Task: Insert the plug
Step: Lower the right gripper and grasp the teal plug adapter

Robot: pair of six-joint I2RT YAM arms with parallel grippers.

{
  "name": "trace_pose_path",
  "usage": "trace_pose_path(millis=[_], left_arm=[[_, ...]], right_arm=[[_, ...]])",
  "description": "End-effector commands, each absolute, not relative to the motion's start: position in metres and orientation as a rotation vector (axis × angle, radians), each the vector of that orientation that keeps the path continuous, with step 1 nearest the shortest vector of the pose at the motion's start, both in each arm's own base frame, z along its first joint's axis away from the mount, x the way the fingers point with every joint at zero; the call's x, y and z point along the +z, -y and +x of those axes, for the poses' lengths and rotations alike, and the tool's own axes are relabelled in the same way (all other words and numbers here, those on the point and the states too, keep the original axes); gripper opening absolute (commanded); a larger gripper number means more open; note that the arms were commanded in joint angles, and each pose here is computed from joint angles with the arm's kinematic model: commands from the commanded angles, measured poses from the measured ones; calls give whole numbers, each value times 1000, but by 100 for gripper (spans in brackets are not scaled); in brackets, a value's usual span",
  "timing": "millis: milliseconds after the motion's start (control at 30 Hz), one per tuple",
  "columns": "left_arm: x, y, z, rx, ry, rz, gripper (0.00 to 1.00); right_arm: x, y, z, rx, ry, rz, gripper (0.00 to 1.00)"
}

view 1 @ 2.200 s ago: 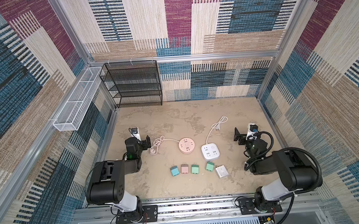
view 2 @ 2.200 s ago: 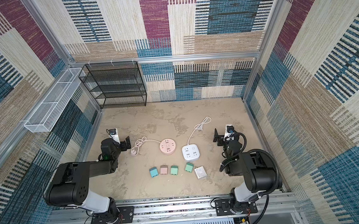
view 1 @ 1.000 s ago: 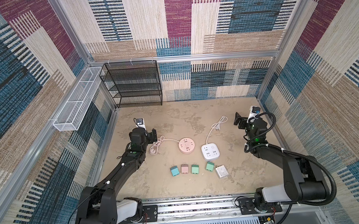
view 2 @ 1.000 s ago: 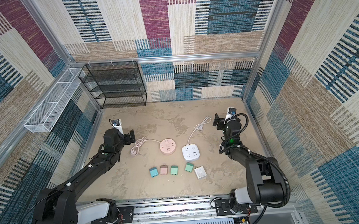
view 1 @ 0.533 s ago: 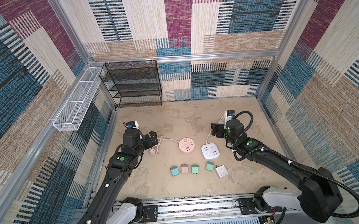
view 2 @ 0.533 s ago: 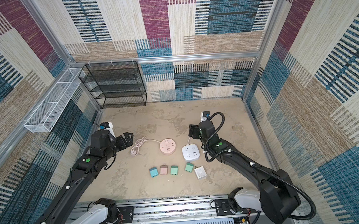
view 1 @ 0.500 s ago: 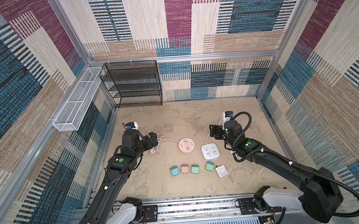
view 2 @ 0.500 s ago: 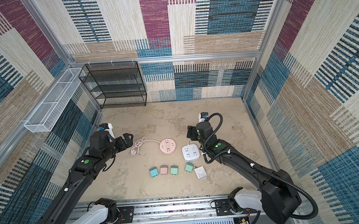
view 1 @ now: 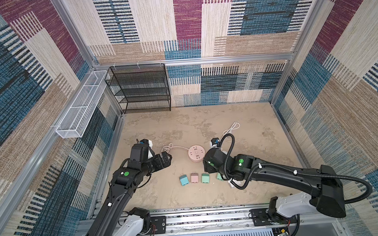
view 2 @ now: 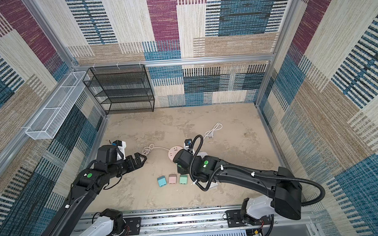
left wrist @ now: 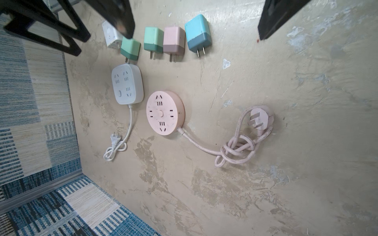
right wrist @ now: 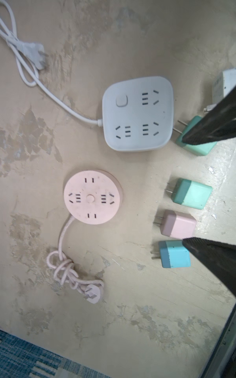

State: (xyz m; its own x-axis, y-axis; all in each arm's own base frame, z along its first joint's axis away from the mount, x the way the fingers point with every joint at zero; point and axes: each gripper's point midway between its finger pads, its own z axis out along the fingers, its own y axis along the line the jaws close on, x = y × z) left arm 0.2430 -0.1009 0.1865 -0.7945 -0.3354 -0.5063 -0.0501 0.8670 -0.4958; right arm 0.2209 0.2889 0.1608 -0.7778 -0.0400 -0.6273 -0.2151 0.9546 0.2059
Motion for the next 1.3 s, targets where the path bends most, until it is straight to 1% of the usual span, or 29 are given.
trace_pose_path(millis=[0, 200, 300, 433, 533, 633, 1033, 1267], left_arm=[[182, 101, 236, -642, -2454, -297, 99], [178, 100, 231, -651, -2465, -340, 99], [176, 95, 230, -645, -2454, -362, 99], [174, 86, 227, -653, -2433, -423, 100], [175, 80, 226, -676, -2404, -470, 99], [176, 77, 225, -705, -2384, -496, 99], [168, 81, 226, -772, -2369, -519, 99], [169, 79, 225, -761, -2366, -517, 99]], right_arm=[[158, -314, 208, 413, -2459, -216, 73], [140, -355, 199, 435, -2496, -339, 67], [131, -370, 197, 460, -2514, -385, 66], [116, -386, 193, 488, -2530, -437, 63], [104, -397, 192, 494, -2543, -483, 57], [95, -405, 191, 483, -2552, -522, 55], [60, -418, 187, 424, -2602, -620, 53], [45, -422, 189, 379, -2622, -648, 54]])
